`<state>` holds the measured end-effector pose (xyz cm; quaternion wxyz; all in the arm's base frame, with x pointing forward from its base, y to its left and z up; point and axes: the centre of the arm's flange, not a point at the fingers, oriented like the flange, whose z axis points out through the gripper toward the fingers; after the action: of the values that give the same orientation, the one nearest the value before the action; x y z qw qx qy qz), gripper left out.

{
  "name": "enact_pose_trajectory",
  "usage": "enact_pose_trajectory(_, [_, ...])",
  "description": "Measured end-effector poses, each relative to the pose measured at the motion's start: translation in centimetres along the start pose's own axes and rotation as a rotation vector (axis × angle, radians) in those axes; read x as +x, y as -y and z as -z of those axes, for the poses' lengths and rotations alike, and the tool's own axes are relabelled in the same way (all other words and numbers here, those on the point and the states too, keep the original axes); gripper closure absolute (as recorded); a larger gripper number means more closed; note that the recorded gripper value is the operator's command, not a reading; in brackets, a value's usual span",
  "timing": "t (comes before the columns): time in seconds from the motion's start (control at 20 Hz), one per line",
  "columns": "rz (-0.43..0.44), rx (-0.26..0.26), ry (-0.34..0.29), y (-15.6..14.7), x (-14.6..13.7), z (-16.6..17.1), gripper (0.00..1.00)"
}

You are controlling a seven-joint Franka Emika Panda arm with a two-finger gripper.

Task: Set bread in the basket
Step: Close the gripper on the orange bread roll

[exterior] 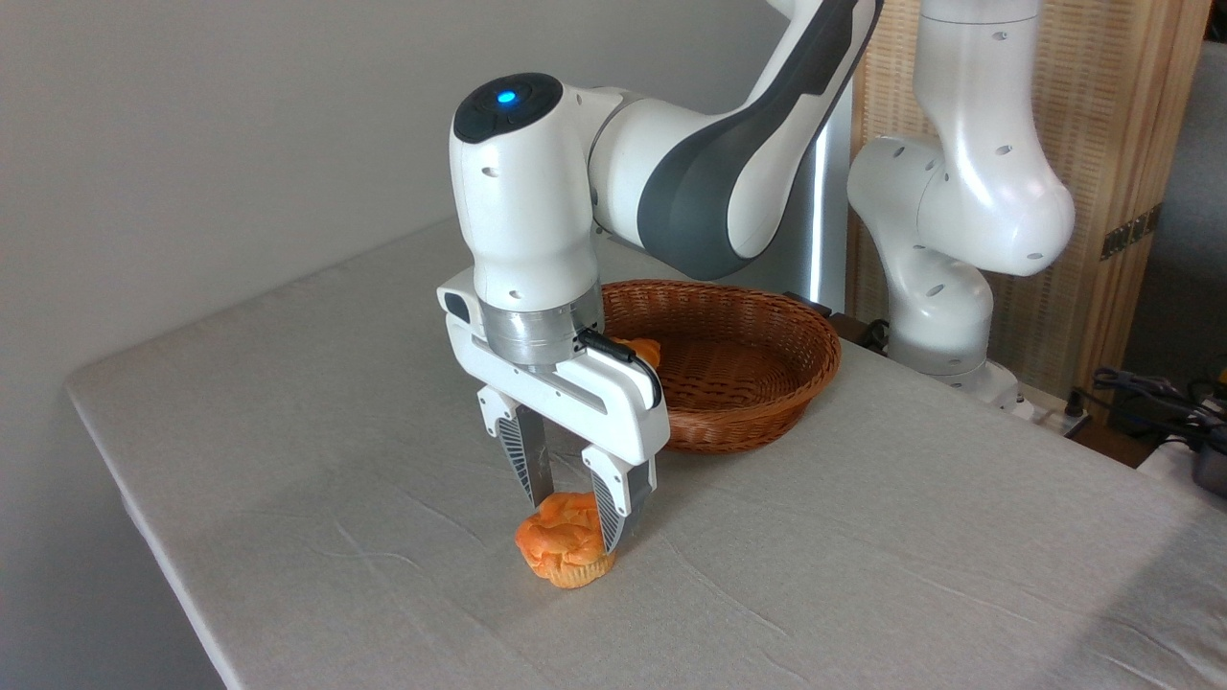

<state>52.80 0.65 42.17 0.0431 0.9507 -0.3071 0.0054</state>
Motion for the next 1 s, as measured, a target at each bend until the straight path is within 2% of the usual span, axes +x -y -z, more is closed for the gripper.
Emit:
enact_pose_trajectory(0.15, [0.0, -0.001, 0.002, -0.03, -0.05, -0.11, 0.73])
enact_pose_trajectory(0.2, [0.0, -0.002, 0.003, -0.04, -0.07, -0.15, 0.75])
enact_pose_trajectory(0.65, [-0.001, -0.003, 0.004, -0.08, -0.13, -0.24, 0.76])
enact_pose_trajectory(1.0, [-0.036, 0.006, -0.011, -0.22, -0.24, 0.69, 0.76])
